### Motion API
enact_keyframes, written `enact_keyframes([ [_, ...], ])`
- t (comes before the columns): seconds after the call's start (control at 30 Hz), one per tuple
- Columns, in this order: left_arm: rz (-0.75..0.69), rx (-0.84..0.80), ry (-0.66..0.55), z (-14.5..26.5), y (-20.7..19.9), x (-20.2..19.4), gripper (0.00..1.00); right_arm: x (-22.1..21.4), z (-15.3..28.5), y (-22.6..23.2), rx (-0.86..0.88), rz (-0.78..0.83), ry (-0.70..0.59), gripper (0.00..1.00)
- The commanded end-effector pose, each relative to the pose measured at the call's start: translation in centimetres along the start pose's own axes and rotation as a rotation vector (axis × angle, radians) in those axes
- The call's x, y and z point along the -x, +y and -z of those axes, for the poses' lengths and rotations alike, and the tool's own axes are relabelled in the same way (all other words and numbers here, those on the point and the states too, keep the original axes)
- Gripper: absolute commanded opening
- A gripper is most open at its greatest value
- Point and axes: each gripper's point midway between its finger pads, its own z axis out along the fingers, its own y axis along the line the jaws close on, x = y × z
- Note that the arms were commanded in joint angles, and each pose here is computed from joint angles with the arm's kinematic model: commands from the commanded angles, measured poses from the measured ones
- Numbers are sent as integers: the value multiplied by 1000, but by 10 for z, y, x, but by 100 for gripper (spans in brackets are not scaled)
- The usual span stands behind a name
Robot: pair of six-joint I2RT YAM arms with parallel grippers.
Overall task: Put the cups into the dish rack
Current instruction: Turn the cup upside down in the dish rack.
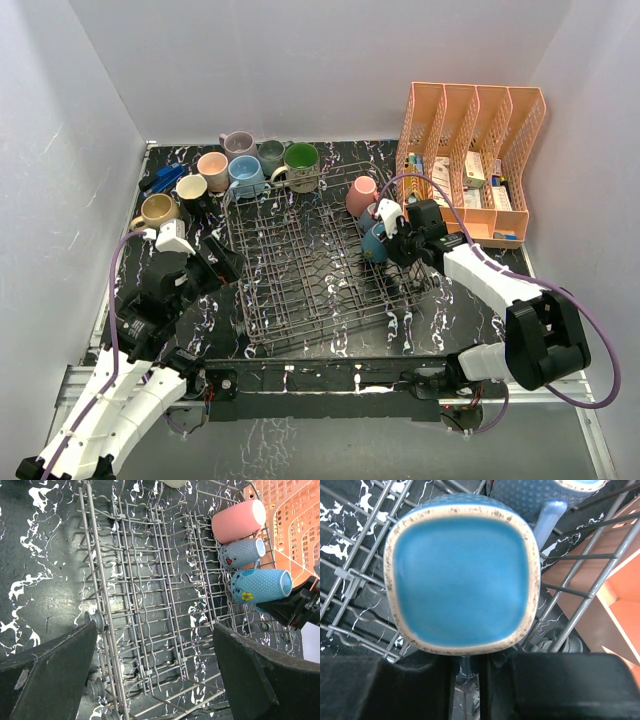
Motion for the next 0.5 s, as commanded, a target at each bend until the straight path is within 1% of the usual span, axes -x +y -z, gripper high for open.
enact_keyframes([
  [0.0, 2, 5, 0, 0, 2, -1, 97, 41, 1, -24, -97, -19, -147, 8],
  [0.47, 4, 11, -4, 3, 6, -4, 97, 25, -6, -31, -131, -74, -97, 8],
])
